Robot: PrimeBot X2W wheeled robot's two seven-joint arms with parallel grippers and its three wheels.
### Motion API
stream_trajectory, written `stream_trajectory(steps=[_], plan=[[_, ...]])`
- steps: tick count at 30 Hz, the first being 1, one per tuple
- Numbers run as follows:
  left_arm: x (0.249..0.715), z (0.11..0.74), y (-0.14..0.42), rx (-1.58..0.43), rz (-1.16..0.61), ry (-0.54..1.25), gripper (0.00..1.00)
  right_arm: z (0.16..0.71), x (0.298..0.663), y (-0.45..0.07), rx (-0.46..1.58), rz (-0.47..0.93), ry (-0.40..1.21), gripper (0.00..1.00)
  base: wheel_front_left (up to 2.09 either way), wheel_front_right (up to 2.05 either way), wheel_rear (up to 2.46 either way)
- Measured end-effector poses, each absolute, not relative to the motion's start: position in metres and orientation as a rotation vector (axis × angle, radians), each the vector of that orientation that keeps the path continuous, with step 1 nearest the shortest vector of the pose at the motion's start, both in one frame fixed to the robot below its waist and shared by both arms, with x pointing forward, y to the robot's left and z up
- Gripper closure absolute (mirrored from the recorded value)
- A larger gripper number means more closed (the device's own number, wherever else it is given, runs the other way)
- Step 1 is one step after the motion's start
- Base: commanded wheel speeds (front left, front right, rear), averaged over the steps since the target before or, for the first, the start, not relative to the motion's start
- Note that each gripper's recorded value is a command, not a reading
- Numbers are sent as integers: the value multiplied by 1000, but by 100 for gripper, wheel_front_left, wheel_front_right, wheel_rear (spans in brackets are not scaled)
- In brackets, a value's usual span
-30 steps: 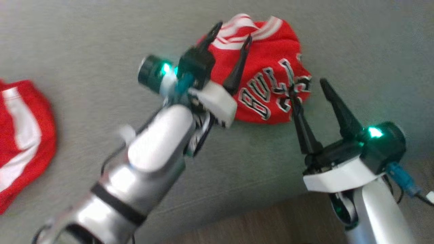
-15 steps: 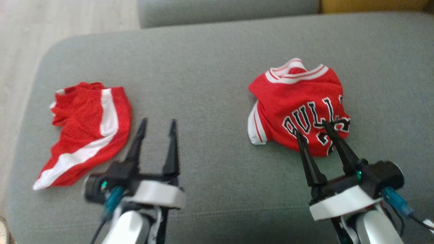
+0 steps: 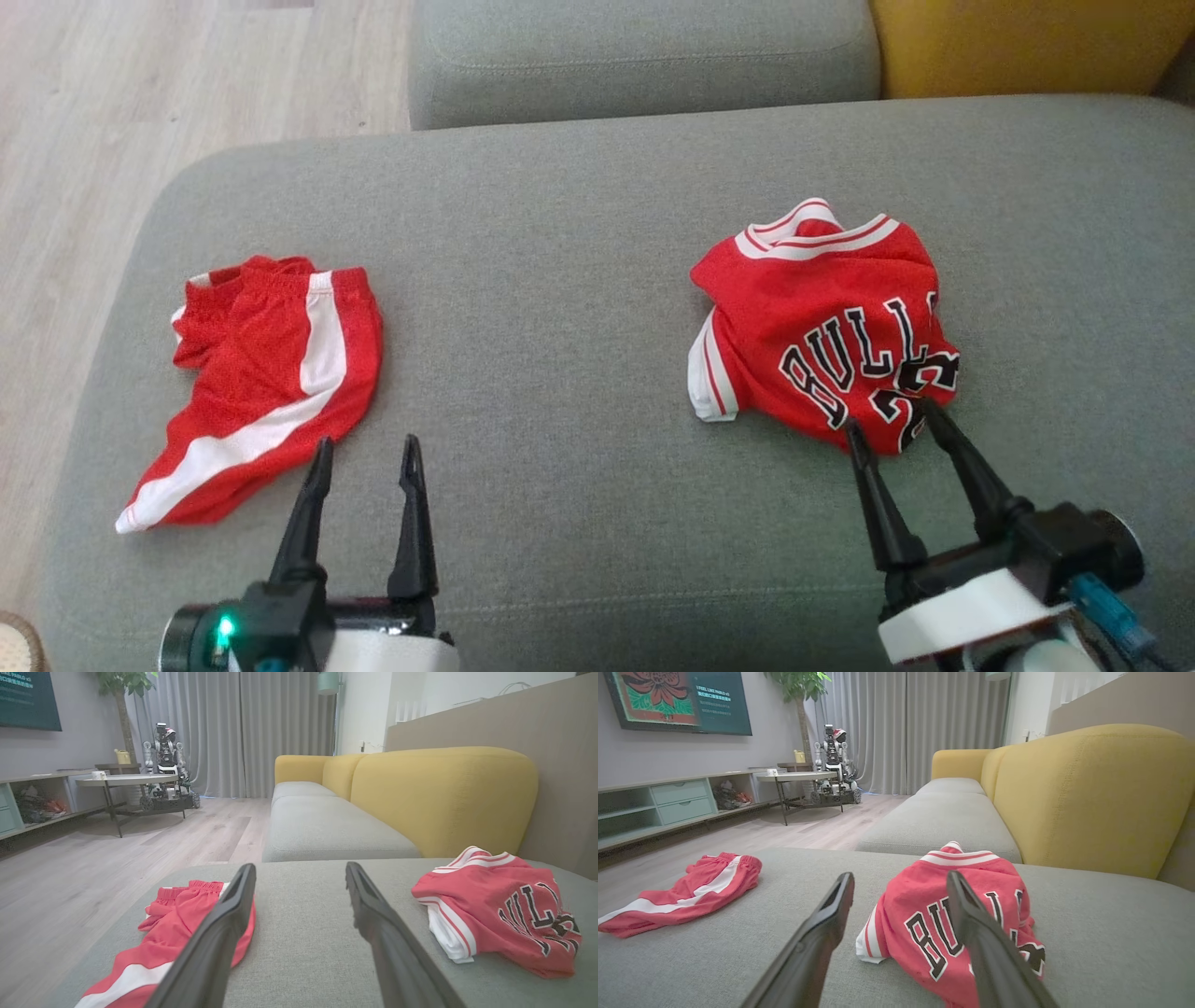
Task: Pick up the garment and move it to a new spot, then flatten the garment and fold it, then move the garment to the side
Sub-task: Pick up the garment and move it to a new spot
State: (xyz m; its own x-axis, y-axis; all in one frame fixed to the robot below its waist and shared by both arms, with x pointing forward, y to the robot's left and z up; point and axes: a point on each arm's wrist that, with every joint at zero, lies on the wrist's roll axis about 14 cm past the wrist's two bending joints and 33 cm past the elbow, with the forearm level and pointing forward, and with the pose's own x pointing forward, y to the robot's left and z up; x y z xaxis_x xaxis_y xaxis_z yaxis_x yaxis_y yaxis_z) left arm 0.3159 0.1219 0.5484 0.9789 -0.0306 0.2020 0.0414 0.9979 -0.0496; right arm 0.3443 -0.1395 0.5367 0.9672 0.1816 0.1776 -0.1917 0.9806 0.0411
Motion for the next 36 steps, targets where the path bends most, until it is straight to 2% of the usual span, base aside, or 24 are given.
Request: stream_trajectory(steps=[36], plan=[[320, 547, 129, -30, -25, -200, 0, 533, 348, -146, 60, 169, -161, 0, 0, 0, 0]])
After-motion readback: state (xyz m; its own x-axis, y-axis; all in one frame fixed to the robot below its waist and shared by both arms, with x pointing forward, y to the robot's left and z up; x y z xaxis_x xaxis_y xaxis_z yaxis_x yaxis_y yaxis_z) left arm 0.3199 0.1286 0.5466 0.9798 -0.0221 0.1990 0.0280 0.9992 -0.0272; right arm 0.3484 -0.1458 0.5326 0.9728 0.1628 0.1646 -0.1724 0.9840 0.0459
